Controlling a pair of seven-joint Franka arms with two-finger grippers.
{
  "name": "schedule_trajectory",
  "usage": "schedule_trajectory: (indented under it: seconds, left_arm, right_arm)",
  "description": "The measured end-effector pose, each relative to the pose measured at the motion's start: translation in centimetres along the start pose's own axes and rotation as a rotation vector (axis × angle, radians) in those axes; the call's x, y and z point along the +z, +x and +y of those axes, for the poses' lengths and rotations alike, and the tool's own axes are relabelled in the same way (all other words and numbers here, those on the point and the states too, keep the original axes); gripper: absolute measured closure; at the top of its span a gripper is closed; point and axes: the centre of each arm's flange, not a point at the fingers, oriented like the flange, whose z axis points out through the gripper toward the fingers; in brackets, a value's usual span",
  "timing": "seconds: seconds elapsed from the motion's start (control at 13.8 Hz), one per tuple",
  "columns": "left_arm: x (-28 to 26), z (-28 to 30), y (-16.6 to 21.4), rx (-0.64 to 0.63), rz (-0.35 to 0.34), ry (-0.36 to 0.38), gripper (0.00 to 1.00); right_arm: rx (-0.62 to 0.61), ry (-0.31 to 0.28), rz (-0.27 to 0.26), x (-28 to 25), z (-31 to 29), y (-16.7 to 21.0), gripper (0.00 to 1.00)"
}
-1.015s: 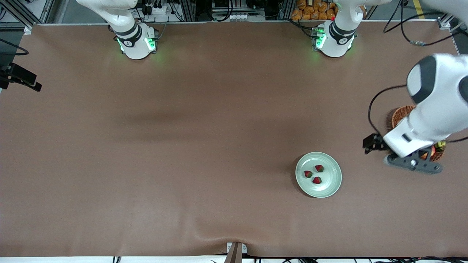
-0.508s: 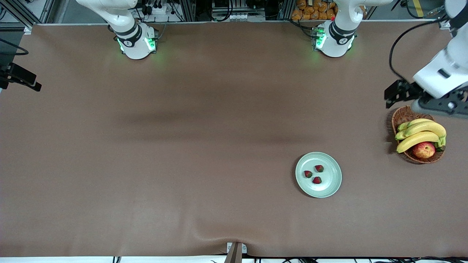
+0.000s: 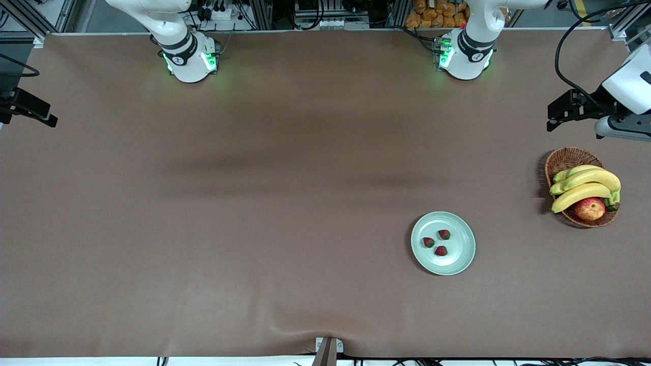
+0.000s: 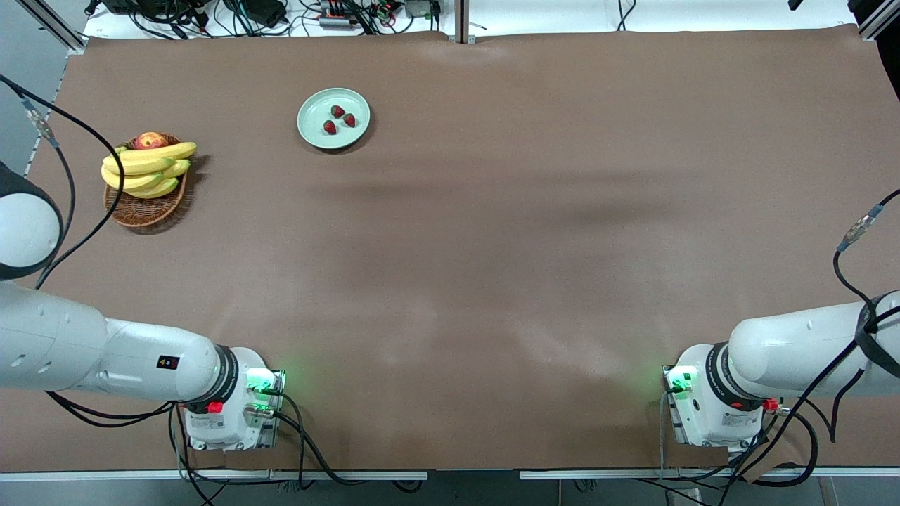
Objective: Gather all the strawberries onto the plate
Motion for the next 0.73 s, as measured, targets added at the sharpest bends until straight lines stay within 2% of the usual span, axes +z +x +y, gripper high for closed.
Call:
schedule_trajectory:
  seconds: [0.73]
  left_arm:
    - [-0.23,0.03,-0.09,0.001,0.005,0.000,0.00]
  right_arm:
    - [0.000,0.000,0.000,0.00,0.00,0.00,0.00]
